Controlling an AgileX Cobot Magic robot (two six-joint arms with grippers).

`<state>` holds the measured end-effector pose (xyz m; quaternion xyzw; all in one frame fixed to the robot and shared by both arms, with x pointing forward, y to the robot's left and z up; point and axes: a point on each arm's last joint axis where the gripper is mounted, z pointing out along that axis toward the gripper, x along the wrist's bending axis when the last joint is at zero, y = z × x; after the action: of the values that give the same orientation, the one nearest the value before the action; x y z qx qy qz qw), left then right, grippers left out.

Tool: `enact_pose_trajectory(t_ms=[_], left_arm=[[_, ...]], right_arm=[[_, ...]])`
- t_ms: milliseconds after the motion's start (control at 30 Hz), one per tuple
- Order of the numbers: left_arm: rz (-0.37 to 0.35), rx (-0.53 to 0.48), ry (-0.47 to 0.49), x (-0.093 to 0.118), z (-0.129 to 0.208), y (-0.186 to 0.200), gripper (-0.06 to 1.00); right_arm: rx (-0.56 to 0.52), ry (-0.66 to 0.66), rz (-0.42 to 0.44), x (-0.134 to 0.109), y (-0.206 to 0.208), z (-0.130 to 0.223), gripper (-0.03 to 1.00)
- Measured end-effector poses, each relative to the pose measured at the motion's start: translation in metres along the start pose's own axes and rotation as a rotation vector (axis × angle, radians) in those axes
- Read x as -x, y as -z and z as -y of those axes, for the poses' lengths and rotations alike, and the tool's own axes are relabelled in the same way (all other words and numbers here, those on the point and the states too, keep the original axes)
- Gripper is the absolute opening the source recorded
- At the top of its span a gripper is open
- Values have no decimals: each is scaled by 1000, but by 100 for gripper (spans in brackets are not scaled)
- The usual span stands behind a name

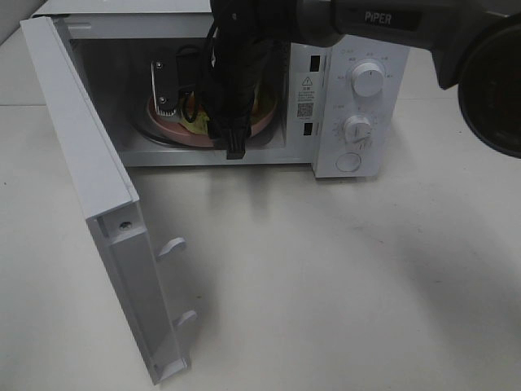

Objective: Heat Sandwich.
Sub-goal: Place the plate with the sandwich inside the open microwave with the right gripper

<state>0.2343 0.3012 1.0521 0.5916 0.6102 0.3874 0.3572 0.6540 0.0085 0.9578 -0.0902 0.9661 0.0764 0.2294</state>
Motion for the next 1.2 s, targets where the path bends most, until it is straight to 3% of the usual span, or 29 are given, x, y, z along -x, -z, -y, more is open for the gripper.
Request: enact_pose_trajectory(t_ms=[33,67,167,733,1200], left_arm=[[0,0,0,0,0,0,97],[0,0,0,0,0,0,97],[0,0,0,0,0,0,97],[0,0,0,0,0,0,97],[0,0,0,0,0,0,97]], right_arm=[[0,0,0,0,0,0,61],[-1,-3,0,0,0,0,73],[-1,-29,0,0,0,0,83],[6,-55,10,1,7,0,79],[56,-59,36,-25,22,11,77]])
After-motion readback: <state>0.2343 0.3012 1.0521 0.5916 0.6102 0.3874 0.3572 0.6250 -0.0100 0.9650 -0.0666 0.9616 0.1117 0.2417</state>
